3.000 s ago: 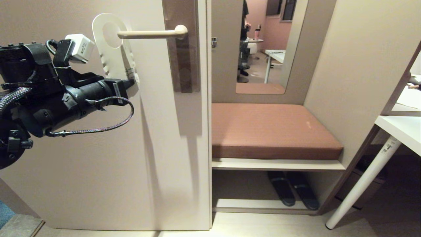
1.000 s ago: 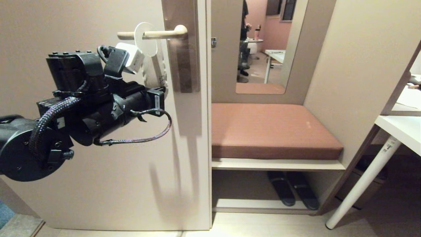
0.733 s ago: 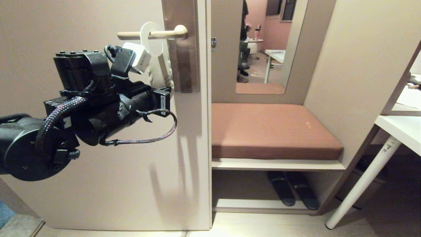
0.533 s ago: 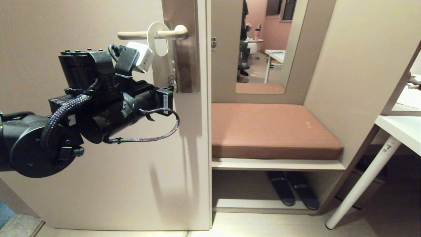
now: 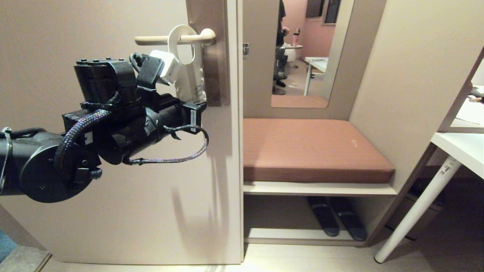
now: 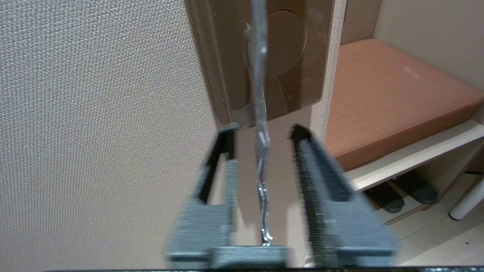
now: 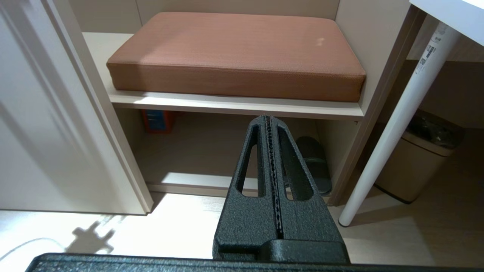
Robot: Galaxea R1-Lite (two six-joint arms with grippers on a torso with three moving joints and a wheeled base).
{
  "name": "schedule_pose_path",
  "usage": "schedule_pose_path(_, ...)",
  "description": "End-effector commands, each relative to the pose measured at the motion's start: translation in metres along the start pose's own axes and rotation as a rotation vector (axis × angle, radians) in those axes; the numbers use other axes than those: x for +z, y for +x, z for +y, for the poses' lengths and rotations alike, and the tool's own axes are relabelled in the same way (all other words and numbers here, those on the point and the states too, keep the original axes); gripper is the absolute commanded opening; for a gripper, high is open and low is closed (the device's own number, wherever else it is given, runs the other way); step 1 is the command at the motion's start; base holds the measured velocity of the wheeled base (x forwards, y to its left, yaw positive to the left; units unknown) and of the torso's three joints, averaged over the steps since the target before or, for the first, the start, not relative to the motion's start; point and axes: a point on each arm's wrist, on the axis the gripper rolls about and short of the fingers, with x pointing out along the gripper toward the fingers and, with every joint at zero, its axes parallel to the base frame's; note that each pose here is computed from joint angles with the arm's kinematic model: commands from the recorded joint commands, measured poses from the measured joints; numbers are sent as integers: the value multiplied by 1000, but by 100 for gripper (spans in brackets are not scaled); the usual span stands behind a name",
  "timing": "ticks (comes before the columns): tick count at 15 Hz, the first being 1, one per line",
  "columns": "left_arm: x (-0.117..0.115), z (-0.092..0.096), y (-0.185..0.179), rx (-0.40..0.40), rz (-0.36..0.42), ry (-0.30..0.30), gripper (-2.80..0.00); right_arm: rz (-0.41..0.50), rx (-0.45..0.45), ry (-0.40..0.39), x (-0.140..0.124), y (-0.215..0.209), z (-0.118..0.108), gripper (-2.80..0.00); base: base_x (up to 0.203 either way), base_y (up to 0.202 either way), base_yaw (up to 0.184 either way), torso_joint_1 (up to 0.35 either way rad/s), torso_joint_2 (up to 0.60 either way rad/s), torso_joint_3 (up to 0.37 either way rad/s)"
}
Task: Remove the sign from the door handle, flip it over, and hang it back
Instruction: Hang the sign back with the other side facing out
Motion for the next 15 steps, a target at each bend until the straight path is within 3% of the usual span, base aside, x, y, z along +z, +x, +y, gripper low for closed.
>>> schedule_pose_path(1, 0, -1, 0, -1, -4, -1, 0, -1, 0, 0, 0, 0, 0, -280, 0, 0, 0, 0, 0, 0)
schedule_pose_path(8, 6, -1, -12, -8, -25, -8, 0, 1, 0, 2, 0, 0, 0, -280, 0, 0, 0, 0, 0, 0)
schedule_pose_path(15, 1, 4, -60, -12, -18, -9, 0, 1, 0, 0, 0, 0, 0, -280, 0, 0, 0, 0, 0, 0)
